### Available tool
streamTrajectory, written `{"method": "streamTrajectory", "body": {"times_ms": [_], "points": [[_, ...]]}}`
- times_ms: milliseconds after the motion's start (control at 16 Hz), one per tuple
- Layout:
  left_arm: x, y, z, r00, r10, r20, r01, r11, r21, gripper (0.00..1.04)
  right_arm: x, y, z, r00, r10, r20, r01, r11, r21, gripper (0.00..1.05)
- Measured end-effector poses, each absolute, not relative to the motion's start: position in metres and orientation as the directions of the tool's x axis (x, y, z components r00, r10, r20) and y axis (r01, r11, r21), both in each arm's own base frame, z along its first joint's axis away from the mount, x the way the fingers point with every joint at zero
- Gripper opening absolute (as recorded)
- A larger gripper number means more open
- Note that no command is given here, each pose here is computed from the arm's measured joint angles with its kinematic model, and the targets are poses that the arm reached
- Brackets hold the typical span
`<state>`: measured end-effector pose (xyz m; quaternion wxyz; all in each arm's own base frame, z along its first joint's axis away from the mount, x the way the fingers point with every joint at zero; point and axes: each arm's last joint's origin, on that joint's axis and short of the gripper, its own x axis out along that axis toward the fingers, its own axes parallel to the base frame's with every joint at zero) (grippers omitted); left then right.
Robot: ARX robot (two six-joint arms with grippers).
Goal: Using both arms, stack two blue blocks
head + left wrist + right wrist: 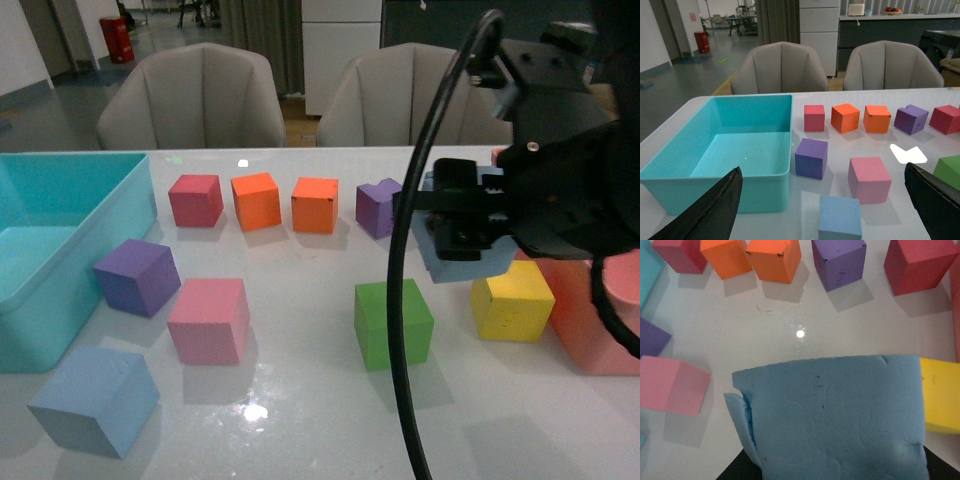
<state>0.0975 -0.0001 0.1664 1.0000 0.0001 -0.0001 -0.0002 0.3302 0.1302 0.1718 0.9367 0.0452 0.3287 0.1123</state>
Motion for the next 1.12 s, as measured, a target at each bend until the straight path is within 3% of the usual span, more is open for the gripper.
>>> {"method": "streamTrajectory", "body": {"times_ms": [438, 688, 1125], "points": [[0.098, 0.0, 0.166, 1.0, 0.0, 0.0, 0.0, 1.0, 0.0, 0.98, 0.429, 0.217, 0.147, 0.674, 0.282, -0.683, -0.257, 0.956, 0.141, 0.44], [0.098, 0.0, 0.166, 1.0, 0.0, 0.0, 0.0, 1.0, 0.0, 0.98, 0.453, 0.248, 0.124, 0.624, 0.282, -0.729, -0.263, 0.954, 0.144, 0.44], [0.098, 0.0, 0.166, 1.0, 0.0, 0.0, 0.0, 1.0, 0.0, 0.98, 0.477, 0.27, 0.103, 0.563, 0.258, -0.785, -0.15, 0.966, 0.21, 0.44]]}}
